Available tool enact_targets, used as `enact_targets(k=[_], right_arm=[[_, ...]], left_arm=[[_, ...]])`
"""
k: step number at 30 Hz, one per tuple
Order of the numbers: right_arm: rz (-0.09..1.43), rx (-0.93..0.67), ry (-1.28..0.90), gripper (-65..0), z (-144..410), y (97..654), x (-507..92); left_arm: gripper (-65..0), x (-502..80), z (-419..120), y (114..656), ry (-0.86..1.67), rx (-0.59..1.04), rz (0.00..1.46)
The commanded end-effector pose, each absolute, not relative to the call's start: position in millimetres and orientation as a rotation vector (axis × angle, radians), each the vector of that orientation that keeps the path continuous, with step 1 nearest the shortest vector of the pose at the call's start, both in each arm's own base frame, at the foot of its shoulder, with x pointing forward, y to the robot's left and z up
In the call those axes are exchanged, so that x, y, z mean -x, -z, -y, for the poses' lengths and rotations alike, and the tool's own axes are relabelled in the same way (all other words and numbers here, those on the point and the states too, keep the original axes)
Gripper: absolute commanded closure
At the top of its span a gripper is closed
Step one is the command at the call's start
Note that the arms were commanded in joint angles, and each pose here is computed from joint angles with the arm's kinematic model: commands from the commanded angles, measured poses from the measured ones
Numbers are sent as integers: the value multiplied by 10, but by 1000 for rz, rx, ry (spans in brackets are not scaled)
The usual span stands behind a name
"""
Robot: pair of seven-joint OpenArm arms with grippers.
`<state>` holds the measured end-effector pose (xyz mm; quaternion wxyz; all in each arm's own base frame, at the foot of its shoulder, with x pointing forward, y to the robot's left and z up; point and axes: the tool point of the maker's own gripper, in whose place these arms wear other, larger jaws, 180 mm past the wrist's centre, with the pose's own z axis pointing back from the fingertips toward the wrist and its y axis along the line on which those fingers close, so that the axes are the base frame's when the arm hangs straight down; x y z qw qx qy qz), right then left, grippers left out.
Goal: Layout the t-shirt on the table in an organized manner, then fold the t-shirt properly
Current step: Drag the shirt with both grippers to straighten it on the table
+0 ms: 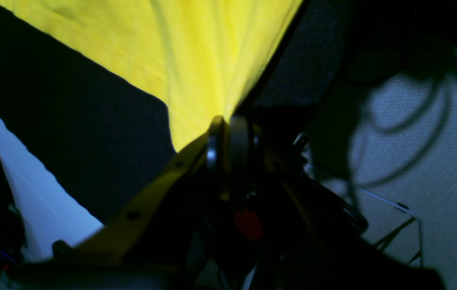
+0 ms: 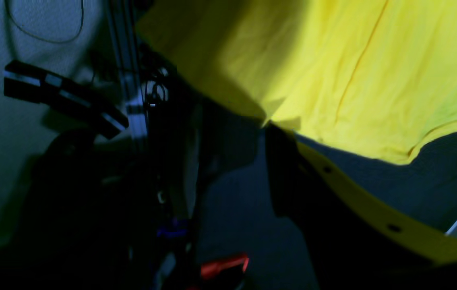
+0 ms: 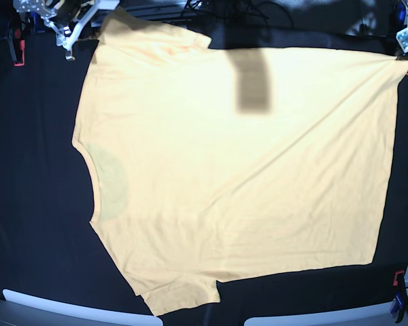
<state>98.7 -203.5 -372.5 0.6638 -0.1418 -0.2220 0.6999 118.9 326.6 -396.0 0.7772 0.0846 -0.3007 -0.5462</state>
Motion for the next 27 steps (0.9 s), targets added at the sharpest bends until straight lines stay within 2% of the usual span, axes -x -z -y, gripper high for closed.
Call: enact_targets(k=[1,9,11,17,22,27], right_arm=[[537,339,-1561,-265,2005,3696,-1068],[562,273,-1560,-260,1709,3946,-1093],[552,281,-1567,-215,1675,3968,-1105],[567,283,-1577,0,1611,3954,-1147],[589,248,-1600,0,1485,3861,-1110],[711,265,-1564,0,1313,3590,-1261]], left_arm=[[0,-1256,-3293,3894,1192,-202,668],[0,-1256,-3293,3895,1191,-202,668],[0,-1255,-3293,3895,1191,-202,668],[0,-1254,-3293,3895,1191,-202,668],[0,-1254,-3293,3895,1191,-202,668],[0,-1254,-3293,3895,1191,-202,668]])
